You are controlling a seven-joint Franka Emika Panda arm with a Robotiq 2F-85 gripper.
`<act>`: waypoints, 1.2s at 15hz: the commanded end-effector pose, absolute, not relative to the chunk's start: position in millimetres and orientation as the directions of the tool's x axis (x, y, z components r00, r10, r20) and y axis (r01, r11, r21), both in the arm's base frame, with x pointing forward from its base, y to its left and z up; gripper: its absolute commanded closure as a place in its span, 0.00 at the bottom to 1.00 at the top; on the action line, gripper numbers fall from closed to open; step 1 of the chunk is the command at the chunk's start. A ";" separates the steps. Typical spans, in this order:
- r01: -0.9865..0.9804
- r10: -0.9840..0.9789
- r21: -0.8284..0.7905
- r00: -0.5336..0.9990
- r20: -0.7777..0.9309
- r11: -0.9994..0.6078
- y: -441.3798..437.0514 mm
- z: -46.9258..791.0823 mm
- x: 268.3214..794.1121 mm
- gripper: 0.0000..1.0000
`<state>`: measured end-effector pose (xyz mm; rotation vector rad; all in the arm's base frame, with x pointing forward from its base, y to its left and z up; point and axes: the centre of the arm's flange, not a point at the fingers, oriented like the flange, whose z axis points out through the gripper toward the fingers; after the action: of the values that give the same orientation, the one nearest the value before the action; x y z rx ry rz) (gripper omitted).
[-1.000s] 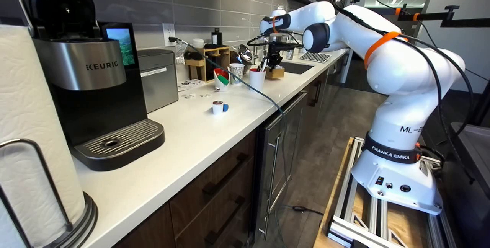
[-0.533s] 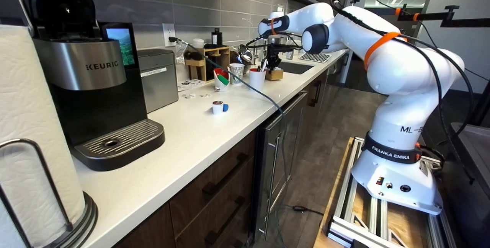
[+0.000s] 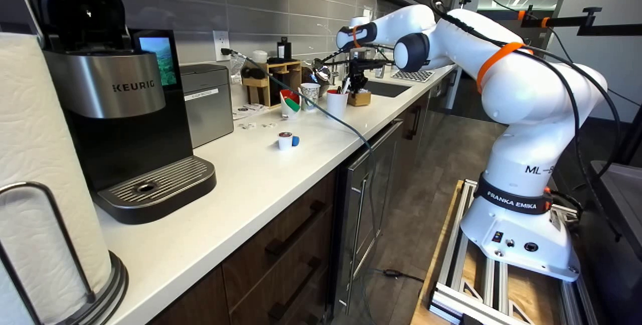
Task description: Move the wooden holder to the right.
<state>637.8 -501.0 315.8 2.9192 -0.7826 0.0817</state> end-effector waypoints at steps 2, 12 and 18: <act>-0.509 -0.501 0.148 0.861 0.086 -0.848 -507.8 320.6 649.9 0.58; -0.518 -0.509 0.131 0.855 0.099 -0.845 -511.0 354.1 655.4 0.47; -0.519 -0.512 0.094 0.854 0.092 -0.849 -508.5 401.8 651.2 0.50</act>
<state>634.9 -495.4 379.7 2.8930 -0.7948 0.1082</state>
